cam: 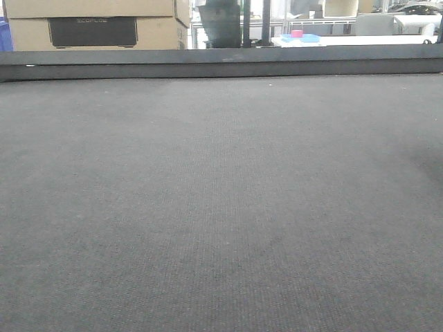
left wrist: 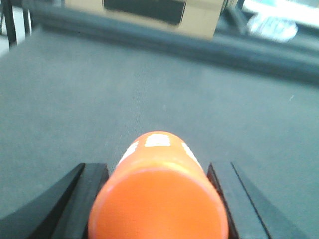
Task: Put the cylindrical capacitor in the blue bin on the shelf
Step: 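Lift the capacitor and orange cylinder off the table, then drive the base away from the table holding both objects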
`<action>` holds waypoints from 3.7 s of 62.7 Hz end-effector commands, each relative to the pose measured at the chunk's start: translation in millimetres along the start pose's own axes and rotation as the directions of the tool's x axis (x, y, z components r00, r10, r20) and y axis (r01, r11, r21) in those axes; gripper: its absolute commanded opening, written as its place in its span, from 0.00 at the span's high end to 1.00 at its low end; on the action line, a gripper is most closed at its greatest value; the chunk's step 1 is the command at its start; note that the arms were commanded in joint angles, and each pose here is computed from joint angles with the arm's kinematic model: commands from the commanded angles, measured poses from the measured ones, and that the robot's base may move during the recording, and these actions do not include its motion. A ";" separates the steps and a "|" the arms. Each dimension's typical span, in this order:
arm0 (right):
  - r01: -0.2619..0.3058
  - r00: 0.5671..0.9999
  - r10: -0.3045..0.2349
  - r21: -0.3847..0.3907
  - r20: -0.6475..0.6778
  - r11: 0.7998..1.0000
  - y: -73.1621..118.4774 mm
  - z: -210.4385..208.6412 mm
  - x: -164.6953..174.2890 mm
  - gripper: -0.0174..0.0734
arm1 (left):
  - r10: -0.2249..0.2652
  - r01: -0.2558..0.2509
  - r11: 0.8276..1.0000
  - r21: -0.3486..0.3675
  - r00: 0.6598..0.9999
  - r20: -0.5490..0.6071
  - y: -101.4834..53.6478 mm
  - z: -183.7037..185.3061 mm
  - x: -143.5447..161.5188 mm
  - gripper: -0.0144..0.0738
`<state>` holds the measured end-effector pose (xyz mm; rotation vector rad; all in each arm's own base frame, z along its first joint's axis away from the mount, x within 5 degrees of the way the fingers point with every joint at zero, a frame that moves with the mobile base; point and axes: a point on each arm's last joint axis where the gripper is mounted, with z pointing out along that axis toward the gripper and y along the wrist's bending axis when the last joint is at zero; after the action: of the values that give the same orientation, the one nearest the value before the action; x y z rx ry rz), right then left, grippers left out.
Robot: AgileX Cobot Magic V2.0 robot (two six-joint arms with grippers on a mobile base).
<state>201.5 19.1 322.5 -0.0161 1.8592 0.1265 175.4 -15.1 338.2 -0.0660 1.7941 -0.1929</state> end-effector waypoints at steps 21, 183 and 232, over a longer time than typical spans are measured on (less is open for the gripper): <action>0.016 0.993 -0.013 -0.025 0.116 1.000 3.2 -82.5 -11.0 0.99 | 0.026 -0.039 0.998 0.047 0.969 0.246 -5.5 -93.6 -11.7 0.96; 0.020 0.916 -0.006 -0.030 0.401 0.999 3.8 -122.3 -30.0 0.99 | 0.020 -0.053 0.996 0.069 0.910 0.413 -6.7 -140.7 -12.9 0.96; 0.020 0.917 -0.006 -0.030 0.399 0.999 3.8 -122.2 -29.9 0.99 | 0.020 -0.053 0.996 0.069 0.910 0.413 -6.7 -140.7 -12.9 0.96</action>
<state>95.1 10.1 381.9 -0.0216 1.4863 0.1487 43.1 -6.6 380.7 -0.0156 1.3825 -0.2049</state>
